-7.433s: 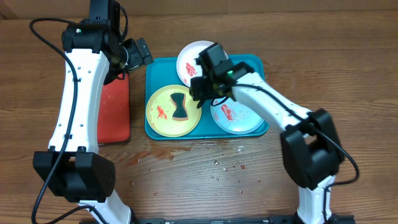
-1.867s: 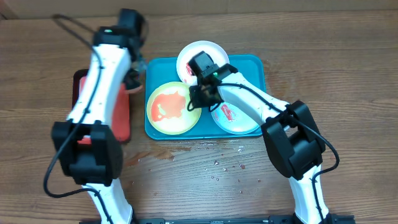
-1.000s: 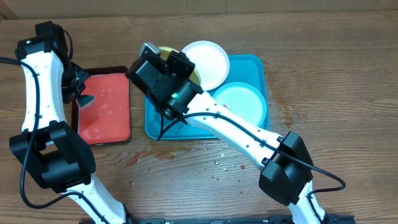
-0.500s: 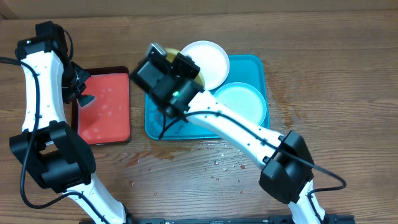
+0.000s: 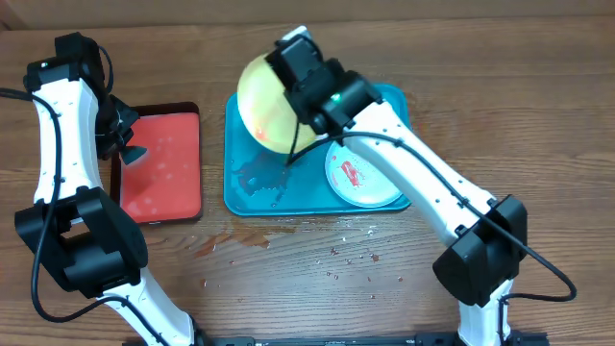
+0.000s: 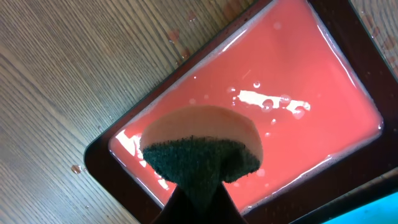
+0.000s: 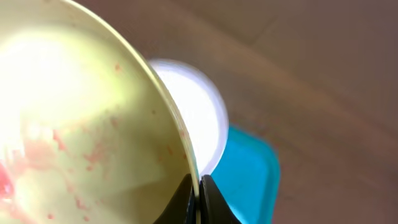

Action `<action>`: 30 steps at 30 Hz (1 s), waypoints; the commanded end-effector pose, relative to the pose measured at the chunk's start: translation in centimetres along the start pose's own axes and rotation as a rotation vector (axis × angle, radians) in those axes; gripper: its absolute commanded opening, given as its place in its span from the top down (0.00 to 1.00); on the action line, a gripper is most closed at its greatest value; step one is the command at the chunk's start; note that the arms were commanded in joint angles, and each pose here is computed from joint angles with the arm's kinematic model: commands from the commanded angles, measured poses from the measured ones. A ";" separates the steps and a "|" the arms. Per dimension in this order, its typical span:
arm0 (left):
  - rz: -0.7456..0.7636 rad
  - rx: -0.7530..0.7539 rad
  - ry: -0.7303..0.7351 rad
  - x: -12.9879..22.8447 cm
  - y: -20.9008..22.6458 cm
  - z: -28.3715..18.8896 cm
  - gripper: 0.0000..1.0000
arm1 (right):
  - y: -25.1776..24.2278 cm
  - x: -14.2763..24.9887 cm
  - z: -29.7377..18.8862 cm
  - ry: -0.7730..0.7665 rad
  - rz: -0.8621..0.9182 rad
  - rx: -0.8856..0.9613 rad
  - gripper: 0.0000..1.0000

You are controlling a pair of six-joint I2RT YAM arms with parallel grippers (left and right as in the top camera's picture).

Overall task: Clean dirty plates on tray and stack at the side
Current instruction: 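Lift the yellow plate with the right gripper and place it right of the tray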

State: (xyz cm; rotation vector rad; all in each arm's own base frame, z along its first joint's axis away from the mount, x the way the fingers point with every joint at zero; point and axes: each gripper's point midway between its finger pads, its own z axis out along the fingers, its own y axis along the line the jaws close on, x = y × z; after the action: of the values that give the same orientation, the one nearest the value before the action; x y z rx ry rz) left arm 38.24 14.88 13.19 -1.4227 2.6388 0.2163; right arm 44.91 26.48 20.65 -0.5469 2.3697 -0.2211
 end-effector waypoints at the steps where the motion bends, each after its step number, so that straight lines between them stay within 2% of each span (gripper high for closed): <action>1: -0.004 0.036 -0.038 -0.4 -0.2 -1.7 0.96 | -3.1 1.2 1.2 0.066 0.323 -0.082 0.96; 2: -0.004 0.035 -0.037 -0.4 -0.2 -1.7 0.96 | -5.7 0.9 1.5 0.064 0.431 -0.116 0.96; 7: -0.004 0.035 -0.038 -0.4 -0.2 -1.7 0.96 | -13.4 2.3 3.3 0.101 0.653 -0.299 0.96; 10: -0.004 0.035 -0.038 -0.4 -0.2 -1.7 0.96 | -18.3 5.6 5.0 0.169 0.783 -0.320 0.96; 13: -0.005 0.038 -0.041 -0.5 -0.3 -1.7 0.96 | -22.8 11.1 7.1 0.274 0.903 -0.251 0.96; 20: -0.006 0.043 -0.046 -0.6 -0.4 -1.7 0.96 | -27.2 21.4 11.2 0.410 1.083 -0.167 0.96; 25: -0.004 0.043 -0.046 -0.6 -0.5 -1.7 0.96 | -28.2 24.2 12.7 0.395 1.147 -0.135 0.96; 26: -0.004 0.043 -0.046 -0.6 -0.5 -1.7 0.96 | -28.2 24.5 12.9 0.392 1.149 -0.133 0.92; 27: -0.004 0.043 -0.046 -0.6 -0.5 -1.7 0.96 | -28.2 24.5 13.0 0.390 1.149 -0.132 0.82; 28: -0.004 0.043 -0.046 -0.6 -0.5 -1.7 0.95 | -28.2 24.5 13.0 0.388 1.149 -0.133 0.59; 29: -0.004 0.043 -0.046 -0.6 -0.5 -1.7 0.96 | -28.2 24.5 13.1 0.386 1.149 -0.133 0.47; 30: -0.003 0.043 -0.046 -0.6 -0.5 -1.7 0.96 | -28.0 24.4 13.1 0.385 1.146 -0.139 0.46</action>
State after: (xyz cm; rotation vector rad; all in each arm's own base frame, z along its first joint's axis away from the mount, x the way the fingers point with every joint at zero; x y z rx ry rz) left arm 38.61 14.93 13.23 -1.4171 2.6262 0.2065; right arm 45.72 -10.23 4.17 0.9159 2.6891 0.3591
